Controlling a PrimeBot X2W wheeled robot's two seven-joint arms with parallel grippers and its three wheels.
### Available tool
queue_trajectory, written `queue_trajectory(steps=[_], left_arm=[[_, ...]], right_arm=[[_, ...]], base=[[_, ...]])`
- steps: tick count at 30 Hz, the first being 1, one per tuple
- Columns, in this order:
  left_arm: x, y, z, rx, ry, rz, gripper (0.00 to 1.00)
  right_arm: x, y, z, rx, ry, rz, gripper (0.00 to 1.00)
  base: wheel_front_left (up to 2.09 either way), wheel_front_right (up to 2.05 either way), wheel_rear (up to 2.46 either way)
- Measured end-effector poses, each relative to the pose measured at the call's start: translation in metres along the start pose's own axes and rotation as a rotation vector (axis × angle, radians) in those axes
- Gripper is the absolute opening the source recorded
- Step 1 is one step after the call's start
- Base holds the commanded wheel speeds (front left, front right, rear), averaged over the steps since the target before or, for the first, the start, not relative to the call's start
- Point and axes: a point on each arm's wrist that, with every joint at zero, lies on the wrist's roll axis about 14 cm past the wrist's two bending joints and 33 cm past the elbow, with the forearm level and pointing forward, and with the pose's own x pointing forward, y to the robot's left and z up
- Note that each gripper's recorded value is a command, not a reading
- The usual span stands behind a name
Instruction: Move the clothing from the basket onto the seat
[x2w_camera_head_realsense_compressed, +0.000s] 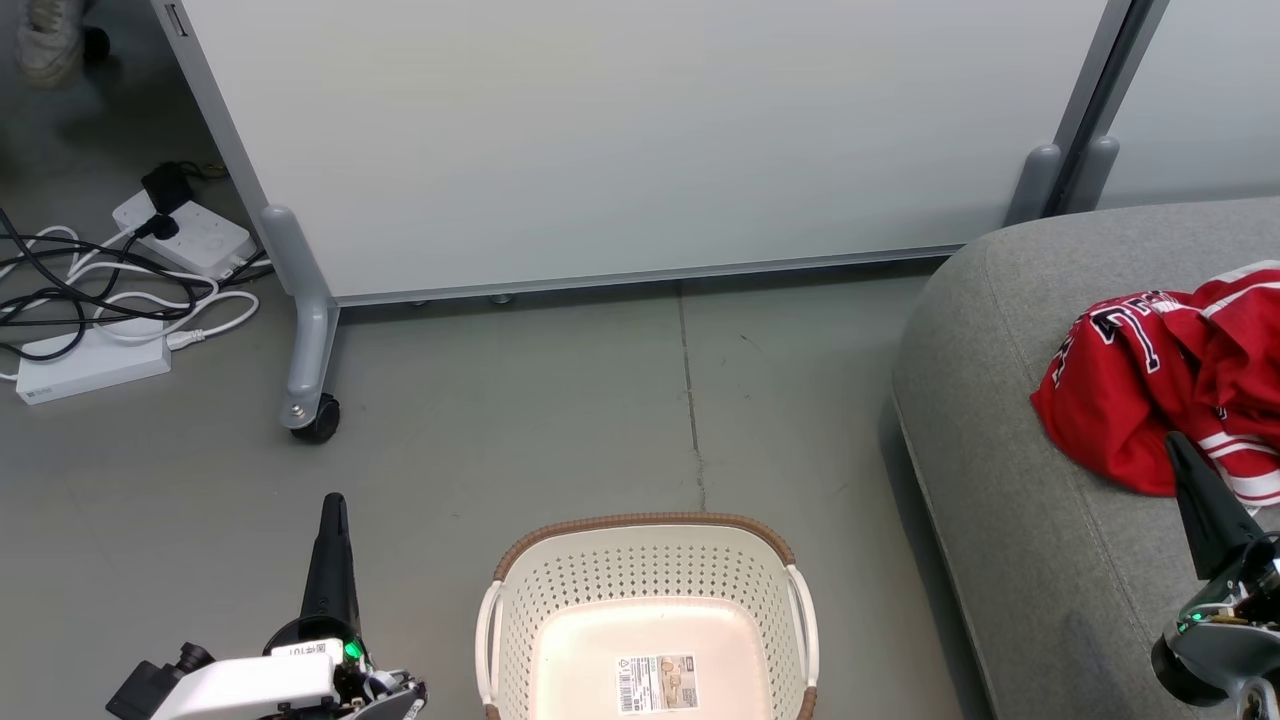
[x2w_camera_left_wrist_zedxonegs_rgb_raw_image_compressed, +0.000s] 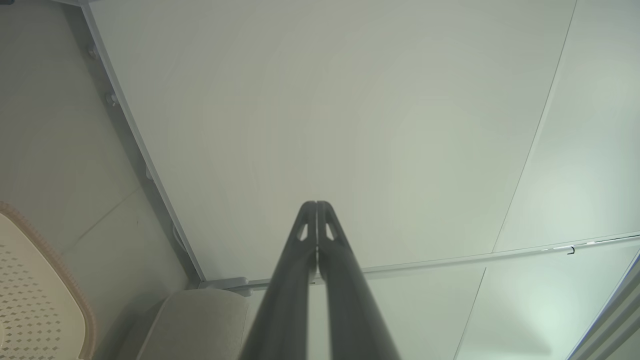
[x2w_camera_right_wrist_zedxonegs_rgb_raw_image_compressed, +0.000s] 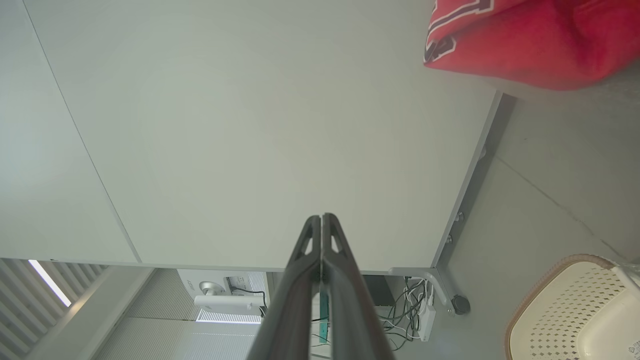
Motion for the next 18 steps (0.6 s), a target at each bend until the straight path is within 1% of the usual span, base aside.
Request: queue_trajectory(steps=[18], left_arm=[[0.0000, 0.0000, 0.0001, 0.000, 0.000, 0.000, 0.00]], right_arm=[[0.0000, 0.0004, 0.0001, 0.002, 0.001, 0.002, 0.00]], base=[[0.00, 0.00, 0.00]])
